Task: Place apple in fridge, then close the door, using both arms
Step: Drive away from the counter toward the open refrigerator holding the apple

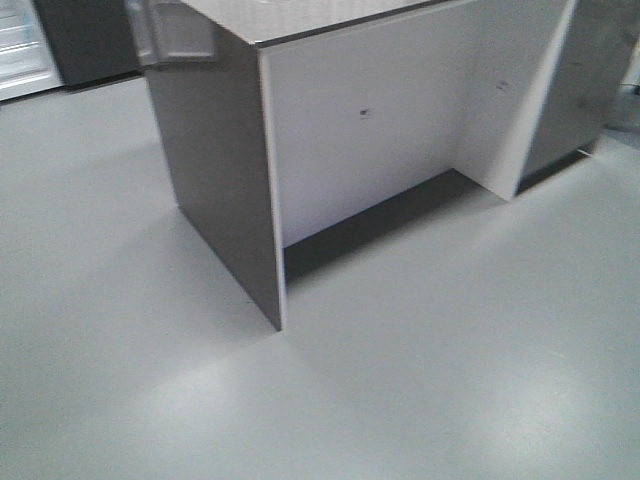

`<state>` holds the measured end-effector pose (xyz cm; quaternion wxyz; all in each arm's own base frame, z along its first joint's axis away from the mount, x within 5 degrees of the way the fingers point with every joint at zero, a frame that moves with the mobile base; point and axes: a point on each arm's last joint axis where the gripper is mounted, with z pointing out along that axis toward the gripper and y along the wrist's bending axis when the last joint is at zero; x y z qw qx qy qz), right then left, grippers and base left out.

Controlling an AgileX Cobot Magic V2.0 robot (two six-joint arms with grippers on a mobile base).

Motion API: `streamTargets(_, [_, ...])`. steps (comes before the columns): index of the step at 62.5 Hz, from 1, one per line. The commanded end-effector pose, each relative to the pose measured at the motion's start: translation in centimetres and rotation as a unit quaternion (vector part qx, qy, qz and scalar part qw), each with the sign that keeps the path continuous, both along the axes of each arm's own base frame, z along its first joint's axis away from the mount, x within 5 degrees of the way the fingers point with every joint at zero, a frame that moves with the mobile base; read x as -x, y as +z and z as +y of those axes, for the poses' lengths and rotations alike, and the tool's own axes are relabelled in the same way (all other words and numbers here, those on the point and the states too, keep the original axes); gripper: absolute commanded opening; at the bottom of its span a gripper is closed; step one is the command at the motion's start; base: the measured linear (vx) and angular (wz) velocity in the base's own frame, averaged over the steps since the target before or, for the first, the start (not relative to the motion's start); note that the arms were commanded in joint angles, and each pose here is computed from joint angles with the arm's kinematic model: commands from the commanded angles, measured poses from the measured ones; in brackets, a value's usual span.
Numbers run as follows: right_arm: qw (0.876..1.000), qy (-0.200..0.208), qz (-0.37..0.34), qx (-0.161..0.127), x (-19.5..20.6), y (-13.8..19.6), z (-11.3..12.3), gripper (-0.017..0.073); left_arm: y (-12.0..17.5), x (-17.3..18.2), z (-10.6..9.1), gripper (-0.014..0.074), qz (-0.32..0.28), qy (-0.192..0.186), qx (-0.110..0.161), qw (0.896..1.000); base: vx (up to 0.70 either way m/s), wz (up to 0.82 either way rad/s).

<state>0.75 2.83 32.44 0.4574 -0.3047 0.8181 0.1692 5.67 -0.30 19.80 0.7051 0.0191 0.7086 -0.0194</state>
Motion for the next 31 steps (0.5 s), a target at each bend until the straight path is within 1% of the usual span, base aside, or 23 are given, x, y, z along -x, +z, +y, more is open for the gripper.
streamTargets(1, [0.999,-0.002,-0.033,-0.024,-0.26,1.28,0.17,0.0356,0.02,0.05,-0.03,-0.0006,-0.032,-0.002,0.006,0.999,0.02,0.48])
streamTargets(31, [0.999,-0.001,-0.033,-0.024,-0.26,1.27,0.17,0.0356,0.02,0.05,-0.03,-0.0006,-0.032,-0.002,0.006,0.999,0.05,0.48])
